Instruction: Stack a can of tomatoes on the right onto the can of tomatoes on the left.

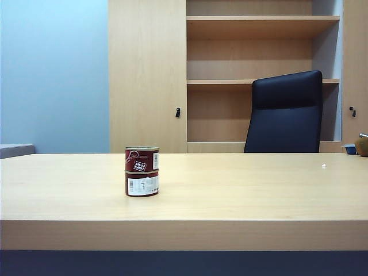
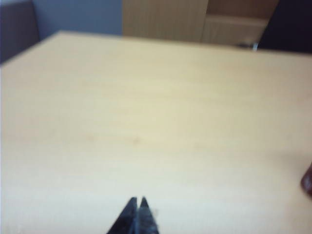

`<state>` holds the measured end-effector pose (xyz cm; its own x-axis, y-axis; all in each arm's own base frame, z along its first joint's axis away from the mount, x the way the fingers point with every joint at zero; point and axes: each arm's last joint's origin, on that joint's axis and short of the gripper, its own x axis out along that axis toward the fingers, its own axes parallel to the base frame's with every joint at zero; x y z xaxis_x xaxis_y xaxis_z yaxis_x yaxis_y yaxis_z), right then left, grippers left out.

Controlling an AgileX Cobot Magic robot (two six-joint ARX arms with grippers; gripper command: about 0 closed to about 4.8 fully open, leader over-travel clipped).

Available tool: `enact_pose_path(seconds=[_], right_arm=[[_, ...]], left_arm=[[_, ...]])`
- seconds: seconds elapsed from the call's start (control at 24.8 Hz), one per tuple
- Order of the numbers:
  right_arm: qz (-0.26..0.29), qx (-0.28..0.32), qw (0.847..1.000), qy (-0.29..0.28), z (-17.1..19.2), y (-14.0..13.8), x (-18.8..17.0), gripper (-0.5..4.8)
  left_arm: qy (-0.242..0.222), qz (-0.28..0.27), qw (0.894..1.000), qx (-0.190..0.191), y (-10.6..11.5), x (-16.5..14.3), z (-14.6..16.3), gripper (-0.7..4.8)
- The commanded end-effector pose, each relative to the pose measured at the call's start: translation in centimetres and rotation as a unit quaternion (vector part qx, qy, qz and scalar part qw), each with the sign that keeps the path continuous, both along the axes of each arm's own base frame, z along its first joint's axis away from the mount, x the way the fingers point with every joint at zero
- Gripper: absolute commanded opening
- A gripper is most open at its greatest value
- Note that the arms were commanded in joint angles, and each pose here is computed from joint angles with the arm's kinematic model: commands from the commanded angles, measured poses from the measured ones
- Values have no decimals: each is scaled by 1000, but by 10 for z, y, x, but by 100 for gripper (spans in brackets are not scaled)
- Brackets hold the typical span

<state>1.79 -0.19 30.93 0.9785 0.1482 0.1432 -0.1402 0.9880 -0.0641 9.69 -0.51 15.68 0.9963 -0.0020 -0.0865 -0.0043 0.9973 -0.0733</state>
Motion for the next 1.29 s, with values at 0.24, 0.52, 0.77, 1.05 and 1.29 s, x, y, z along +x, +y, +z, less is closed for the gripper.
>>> enact_pose_path(seconds=[0.24, 0.52, 0.77, 1.05, 1.29], right_arm=[[0, 5, 1000, -7, 2, -1, -1, 27], [0, 5, 1000, -7, 2, -1, -1, 27], [0, 5, 1000, -7, 2, -1, -1, 27], [0, 5, 1000, -7, 2, -1, -1, 27], [0, -3, 1000, 0, 0, -1, -1, 27]], left_arm=[[43, -2, 999, 2, 0, -1, -8, -4], [43, -2, 999, 2, 0, -1, -8, -4], [43, -3, 999, 2, 0, -1, -8, -4], [43, -3, 999, 2, 0, -1, -8, -5], [43, -3, 999, 2, 0, -1, -8, -5]])
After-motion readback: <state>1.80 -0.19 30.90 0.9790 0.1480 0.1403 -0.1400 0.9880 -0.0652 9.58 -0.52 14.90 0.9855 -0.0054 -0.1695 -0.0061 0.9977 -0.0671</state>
